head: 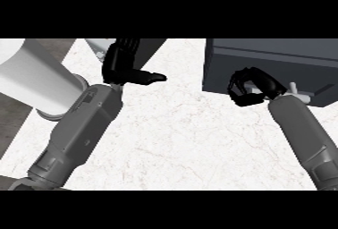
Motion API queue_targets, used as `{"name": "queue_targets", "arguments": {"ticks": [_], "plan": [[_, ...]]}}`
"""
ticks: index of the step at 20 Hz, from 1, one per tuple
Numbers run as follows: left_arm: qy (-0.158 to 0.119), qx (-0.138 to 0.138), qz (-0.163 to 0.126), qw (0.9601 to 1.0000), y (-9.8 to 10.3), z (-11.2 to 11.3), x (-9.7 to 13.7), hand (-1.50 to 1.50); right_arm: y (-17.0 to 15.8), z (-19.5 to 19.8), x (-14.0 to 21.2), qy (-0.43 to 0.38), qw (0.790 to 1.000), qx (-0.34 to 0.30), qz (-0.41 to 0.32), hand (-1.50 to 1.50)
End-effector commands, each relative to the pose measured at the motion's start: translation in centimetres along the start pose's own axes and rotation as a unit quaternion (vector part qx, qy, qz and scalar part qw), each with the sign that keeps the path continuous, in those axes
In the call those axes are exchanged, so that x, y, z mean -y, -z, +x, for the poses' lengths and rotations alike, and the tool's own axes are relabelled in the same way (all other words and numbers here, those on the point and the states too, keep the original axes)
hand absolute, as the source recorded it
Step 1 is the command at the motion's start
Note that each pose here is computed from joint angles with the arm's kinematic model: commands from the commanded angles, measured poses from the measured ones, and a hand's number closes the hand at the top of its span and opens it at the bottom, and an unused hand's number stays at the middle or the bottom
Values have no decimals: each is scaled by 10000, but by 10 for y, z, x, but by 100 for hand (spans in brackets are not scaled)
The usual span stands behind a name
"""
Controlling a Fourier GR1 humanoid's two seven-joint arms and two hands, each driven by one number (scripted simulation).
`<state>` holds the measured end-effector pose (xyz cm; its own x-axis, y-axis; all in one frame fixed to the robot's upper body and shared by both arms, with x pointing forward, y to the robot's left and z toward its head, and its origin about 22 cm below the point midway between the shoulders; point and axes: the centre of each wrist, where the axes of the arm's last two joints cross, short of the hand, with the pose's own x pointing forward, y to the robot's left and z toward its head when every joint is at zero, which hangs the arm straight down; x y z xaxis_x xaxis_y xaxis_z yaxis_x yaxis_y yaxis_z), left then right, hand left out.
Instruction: Pick up the cup, place it into the drawer and close the drawer
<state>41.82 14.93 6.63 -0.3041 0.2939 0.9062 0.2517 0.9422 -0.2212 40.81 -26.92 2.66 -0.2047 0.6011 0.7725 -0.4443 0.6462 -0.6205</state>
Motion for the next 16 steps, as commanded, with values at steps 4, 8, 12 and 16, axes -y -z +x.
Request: {"name": "queue_targets", "arguments": {"ticks": [4,8,12,16], "plan": [[-67,-27,-95,9999,-5,2,-8,-150,-5,35,94,-313,9933,-9,-1112,150],[-113,-89,-207,9997,-13,-3,-12,-150,-3,44,99,-225,9933,133,-1127,150],[-249,-92,-245,9993,-12,-3,-4,-150,-8,44,104,-135,9941,134,-1070,150],[-231,-70,-273,9993,-15,-2,-12,-150,-11,45,109,-60,9947,166,-1017,150]]}}
